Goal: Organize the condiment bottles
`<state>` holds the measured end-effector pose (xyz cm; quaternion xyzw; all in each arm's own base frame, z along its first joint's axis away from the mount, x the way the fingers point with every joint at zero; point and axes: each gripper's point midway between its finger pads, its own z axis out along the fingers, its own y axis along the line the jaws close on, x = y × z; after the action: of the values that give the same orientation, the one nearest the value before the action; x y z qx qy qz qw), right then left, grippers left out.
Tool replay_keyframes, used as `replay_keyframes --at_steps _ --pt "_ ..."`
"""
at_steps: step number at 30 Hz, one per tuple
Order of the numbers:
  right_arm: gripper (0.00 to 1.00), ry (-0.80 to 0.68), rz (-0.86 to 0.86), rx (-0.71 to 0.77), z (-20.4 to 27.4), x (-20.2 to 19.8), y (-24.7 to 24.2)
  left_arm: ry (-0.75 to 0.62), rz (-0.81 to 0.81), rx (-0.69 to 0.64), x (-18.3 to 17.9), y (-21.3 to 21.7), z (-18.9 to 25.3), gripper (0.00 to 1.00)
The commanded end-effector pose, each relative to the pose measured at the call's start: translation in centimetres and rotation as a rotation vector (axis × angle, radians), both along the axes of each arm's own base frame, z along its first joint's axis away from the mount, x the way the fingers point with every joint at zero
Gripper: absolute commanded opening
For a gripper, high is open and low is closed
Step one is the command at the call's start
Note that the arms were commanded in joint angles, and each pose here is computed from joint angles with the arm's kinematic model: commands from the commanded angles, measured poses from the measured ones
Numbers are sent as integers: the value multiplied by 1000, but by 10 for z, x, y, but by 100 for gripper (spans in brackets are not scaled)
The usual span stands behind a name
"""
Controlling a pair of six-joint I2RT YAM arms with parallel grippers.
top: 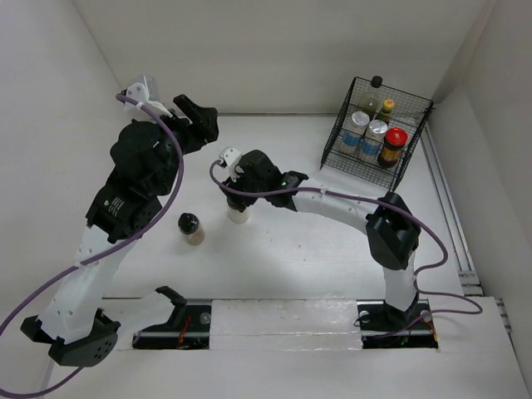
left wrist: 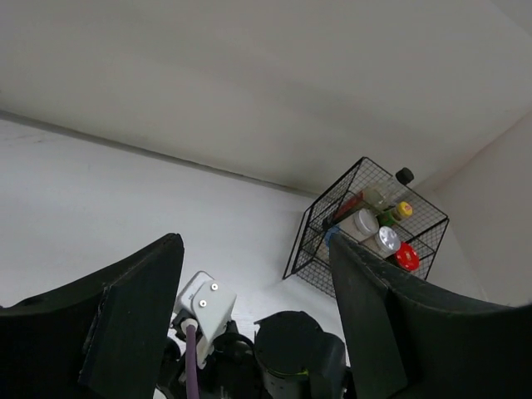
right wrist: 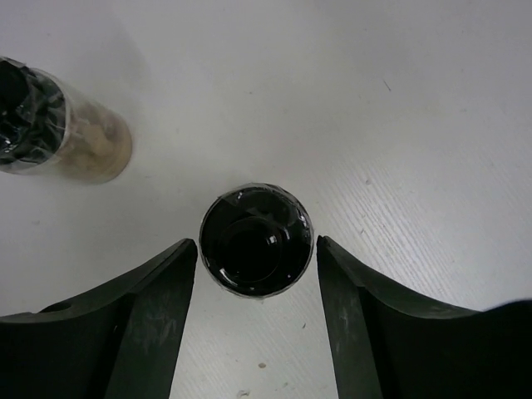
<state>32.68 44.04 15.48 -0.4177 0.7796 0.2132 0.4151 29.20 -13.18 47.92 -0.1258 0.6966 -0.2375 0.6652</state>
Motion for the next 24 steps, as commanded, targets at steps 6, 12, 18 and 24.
replay_keyframes --at_steps 6,12,18,24 --pt "44 -32 -60 38 11 18 13 -2 -18 45 5 -5 -13 68" --pt "11 -65 -117 75 29 24 9 39 -47 83 12 -16 -38 69" --pt "6 -157 -251 130 95 40 -49 28 -58 87 16 -20 -33 70" --pt "5 -196 -421 219 154 75 -156 -28 -68 76 23 -26 -4 73"
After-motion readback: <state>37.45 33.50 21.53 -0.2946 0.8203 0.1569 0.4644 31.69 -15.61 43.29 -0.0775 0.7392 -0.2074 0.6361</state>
